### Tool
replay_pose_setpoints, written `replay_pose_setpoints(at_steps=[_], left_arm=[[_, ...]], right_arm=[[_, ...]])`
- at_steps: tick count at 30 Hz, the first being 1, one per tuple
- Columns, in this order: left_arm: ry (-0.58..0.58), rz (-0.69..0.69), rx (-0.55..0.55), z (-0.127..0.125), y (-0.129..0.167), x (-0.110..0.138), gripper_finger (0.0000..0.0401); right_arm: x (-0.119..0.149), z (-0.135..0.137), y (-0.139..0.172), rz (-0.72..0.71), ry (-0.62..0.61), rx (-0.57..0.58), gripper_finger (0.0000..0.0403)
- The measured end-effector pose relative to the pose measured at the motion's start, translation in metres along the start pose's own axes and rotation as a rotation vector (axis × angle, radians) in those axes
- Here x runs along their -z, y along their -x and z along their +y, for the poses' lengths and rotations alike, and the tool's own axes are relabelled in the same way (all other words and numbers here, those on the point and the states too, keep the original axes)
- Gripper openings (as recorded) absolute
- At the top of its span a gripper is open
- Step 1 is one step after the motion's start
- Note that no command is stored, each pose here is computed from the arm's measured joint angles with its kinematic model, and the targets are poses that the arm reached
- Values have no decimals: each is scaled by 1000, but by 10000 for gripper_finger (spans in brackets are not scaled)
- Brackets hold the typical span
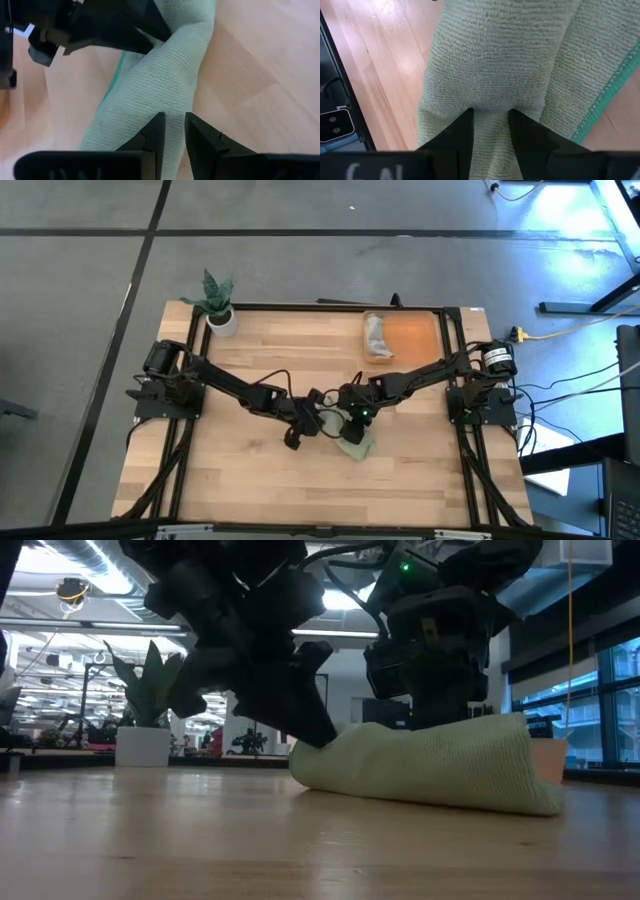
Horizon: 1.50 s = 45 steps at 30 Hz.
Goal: Roll microfiber towels into tight, uniform cylinder then place into a basket
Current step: Roll the green microfiber towel
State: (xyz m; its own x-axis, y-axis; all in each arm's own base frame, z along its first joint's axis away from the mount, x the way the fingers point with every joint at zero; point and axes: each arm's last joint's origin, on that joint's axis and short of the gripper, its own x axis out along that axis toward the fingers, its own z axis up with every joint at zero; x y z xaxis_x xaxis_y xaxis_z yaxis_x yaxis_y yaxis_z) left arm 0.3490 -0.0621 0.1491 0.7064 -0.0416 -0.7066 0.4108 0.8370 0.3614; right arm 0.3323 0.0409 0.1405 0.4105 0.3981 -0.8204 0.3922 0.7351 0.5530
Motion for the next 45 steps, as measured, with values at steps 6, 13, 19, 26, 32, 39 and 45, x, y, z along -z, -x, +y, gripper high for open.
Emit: replay_pose_setpoints(at_steps=[6,13,19,26,32,39,45], left_arm=[[-100,-77,101,-7,1,-5,64],[-86,-27,5,-6,1,-5,64],[-67,-15,-18,-6,1,-5,64],[-67,3,-56,-3,1,-4,64],[-49,4,-73,6,1,-1,64],[-12,-26,-51,22,-1,6,64],[12,-75,-55,34,-1,7,64]], right_arm=[[-2,-2,1,-2,-35,-1,126],[-7,-9,5,-15,-80,7,126],[-10,-8,18,-41,-89,-3,126],[-3,6,50,-94,-67,-10,126],[15,32,65,-132,110,-36,126],[43,51,49,-116,393,75,126],[52,53,37,-102,369,140,126]])
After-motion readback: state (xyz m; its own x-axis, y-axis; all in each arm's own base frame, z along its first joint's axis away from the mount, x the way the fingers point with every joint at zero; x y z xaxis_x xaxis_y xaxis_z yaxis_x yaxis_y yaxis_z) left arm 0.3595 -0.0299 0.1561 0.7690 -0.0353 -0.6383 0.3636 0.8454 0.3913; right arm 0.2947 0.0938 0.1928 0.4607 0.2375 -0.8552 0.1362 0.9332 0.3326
